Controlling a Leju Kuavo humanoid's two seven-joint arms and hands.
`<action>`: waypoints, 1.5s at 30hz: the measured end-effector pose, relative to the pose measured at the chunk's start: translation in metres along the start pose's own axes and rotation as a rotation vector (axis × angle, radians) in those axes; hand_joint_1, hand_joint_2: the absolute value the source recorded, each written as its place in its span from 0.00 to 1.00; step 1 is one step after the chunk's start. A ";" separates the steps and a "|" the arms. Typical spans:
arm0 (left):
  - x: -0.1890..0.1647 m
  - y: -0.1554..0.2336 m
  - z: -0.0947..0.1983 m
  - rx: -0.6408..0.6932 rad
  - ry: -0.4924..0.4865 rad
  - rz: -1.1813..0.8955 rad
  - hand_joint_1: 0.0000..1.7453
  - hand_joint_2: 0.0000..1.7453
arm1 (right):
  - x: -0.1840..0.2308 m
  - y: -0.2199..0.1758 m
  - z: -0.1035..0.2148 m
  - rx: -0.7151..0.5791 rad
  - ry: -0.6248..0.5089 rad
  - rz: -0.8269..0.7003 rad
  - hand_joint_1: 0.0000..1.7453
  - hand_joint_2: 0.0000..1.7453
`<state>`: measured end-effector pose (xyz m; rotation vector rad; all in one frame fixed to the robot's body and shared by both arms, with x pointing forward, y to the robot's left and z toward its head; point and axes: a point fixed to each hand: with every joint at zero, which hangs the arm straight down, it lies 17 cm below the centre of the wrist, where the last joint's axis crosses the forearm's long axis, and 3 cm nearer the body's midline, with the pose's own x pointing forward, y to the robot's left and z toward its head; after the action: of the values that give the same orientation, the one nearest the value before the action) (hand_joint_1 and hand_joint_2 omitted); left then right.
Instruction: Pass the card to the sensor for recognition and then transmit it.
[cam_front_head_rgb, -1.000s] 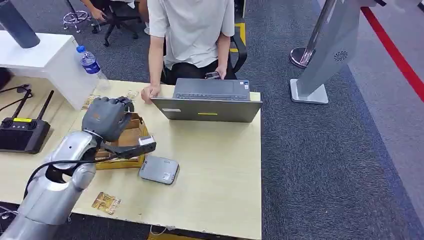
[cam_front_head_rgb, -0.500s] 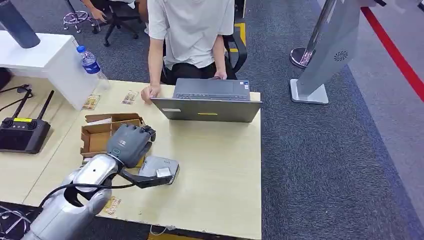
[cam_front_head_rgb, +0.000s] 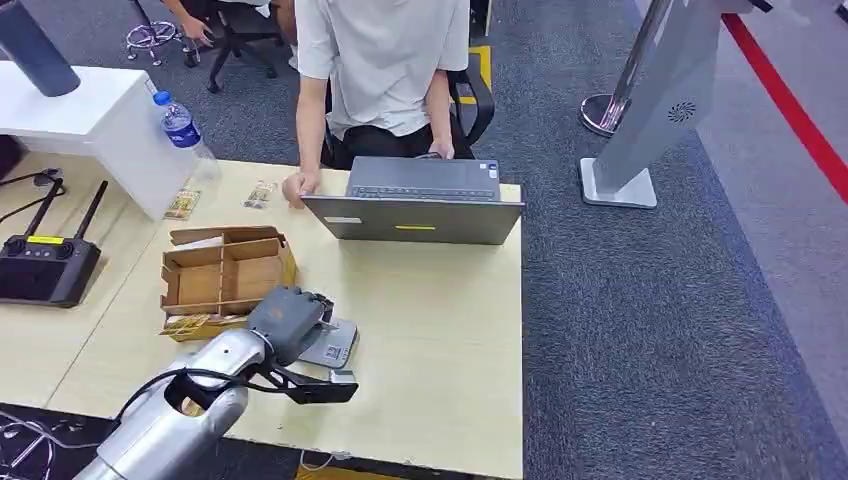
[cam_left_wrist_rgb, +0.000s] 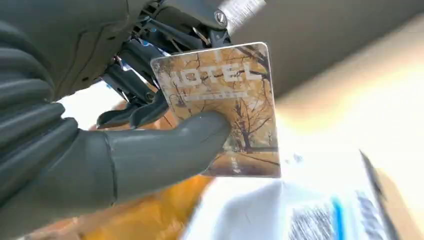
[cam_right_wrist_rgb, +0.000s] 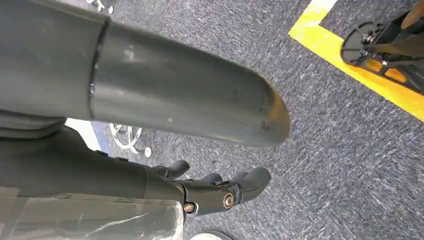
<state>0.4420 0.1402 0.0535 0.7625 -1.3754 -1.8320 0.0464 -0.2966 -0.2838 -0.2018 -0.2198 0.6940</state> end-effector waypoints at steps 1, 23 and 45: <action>0.001 -0.002 -0.001 -0.005 -0.002 0.001 1.00 1.00 | 0.000 0.000 0.000 0.000 -0.001 0.002 0.00 0.00; -0.114 0.285 0.059 0.711 0.301 -0.231 1.00 1.00 | -0.006 0.008 0.002 0.010 -0.003 0.027 0.00 0.00; -0.125 0.291 0.061 0.740 0.280 -0.193 0.00 1.00 | -0.005 0.006 0.002 0.014 -0.002 0.046 0.00 0.00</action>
<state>0.5203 0.2241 0.3549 1.5033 -1.8413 -1.2479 0.0387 -0.2949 -0.2845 -0.1928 -0.2127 0.7410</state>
